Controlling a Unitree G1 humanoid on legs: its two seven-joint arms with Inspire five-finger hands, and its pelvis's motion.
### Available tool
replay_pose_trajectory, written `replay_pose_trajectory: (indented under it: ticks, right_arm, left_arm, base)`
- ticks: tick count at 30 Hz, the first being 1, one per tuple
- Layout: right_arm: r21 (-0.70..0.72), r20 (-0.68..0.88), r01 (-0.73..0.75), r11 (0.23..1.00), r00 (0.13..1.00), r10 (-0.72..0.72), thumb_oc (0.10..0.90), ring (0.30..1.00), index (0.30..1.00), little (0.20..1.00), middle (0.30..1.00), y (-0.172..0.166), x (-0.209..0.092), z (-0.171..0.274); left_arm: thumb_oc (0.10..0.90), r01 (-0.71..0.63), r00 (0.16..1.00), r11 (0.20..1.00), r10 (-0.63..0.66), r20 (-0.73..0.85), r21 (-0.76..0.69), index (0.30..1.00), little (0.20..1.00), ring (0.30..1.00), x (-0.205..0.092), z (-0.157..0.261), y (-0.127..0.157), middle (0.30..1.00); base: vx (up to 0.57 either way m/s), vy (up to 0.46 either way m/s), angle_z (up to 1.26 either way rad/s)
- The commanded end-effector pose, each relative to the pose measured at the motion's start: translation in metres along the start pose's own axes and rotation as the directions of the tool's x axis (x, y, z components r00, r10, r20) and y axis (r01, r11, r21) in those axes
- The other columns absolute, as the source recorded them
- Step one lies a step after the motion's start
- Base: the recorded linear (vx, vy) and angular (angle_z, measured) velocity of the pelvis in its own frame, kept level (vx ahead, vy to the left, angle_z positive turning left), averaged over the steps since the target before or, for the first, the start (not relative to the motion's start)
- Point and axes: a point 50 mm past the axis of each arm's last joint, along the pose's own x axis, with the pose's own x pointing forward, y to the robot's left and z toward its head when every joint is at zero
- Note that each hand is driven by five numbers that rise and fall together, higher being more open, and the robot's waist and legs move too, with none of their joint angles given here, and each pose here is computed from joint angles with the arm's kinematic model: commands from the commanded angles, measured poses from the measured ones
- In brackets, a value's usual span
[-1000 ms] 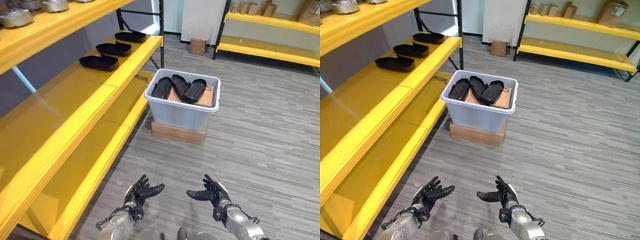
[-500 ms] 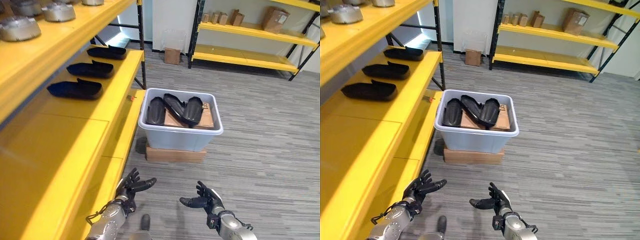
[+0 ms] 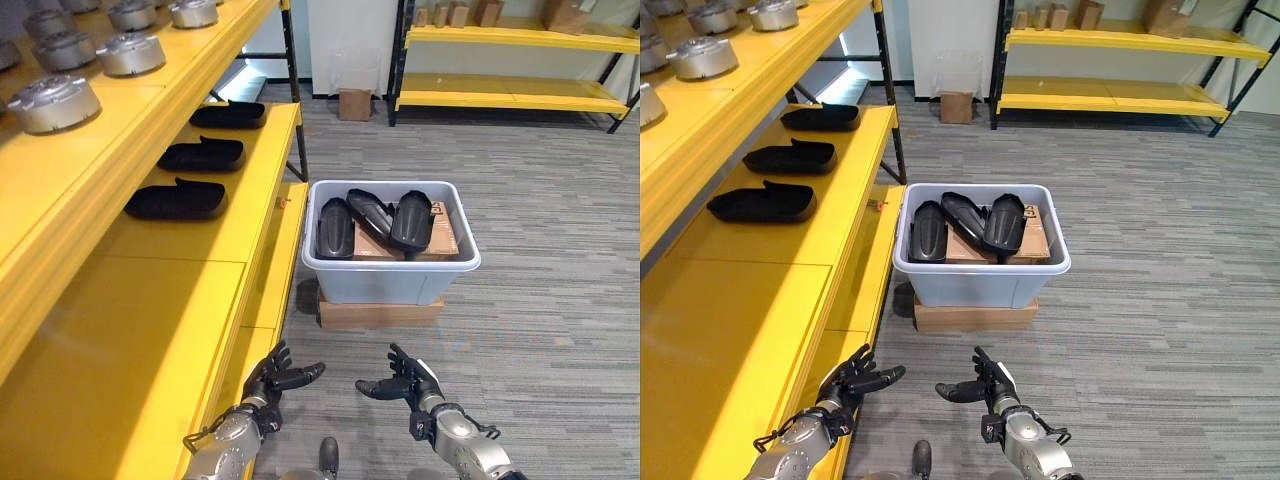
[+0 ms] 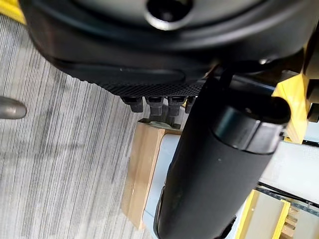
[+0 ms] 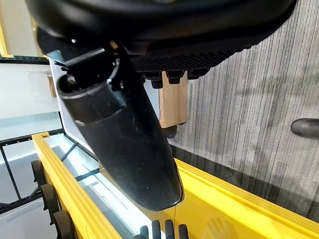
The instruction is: Move parts from the plastic box to the shelf.
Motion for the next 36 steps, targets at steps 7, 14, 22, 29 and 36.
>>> replay_pose_trajectory:
  ticks: [7, 14, 22, 29, 36]
  right_arm:
    - [-0.07, 0.212, -0.063, 0.996, 0.974, 0.077, 0.9, 1.0, 1.0, 1.0, 1.0, 0.018, 0.006, 0.052]
    - [-0.104, 0.212, -0.057, 0.993, 0.974, 0.078, 0.9, 1.0, 1.0, 1.0, 1.0, 0.012, 0.005, 0.053]
    - [-0.093, 0.241, -0.001, 0.996, 0.97, 0.024, 0.9, 1.0, 1.0, 1.0, 1.0, -0.006, 0.001, 0.054]
    - [-0.068, 0.235, 0.051, 0.996, 0.972, -0.033, 0.9, 1.0, 1.0, 1.0, 1.0, -0.019, -0.005, 0.048]
    - [-0.061, 0.215, 0.059, 0.996, 0.976, -0.045, 0.9, 1.0, 1.0, 1.0, 1.0, -0.015, -0.004, 0.04]
  left_arm:
    - [0.9, 0.032, 0.985, 0.999, -0.027, 0.168, -0.029, 1.0, 1.0, 1.0, 0.001, 0.031, -0.007, 1.0]
    - [0.9, 0.028, 0.988, 0.998, -0.02, 0.154, -0.049, 1.0, 1.0, 1.0, 0.001, 0.024, -0.008, 1.0]
    - [0.9, 0.048, 0.984, 0.993, -0.028, 0.173, -0.112, 1.0, 1.0, 1.0, -0.001, 0.026, -0.014, 1.0]
    - [0.9, 0.039, 0.991, 0.99, -0.021, 0.134, -0.135, 1.0, 1.0, 1.0, -0.005, 0.016, -0.012, 1.0]
    - [0.9, 0.026, 0.988, 0.995, -0.011, 0.154, -0.095, 1.0, 1.0, 1.0, -0.002, 0.023, -0.009, 1.0]
  base:
    - [0.2, -0.129, -0.01]
    - [0.29, -0.221, -0.05]
    - [0.25, -0.322, 0.21]
    - [0.23, -0.194, -0.02]
    - [0.45, 0.175, -0.34]
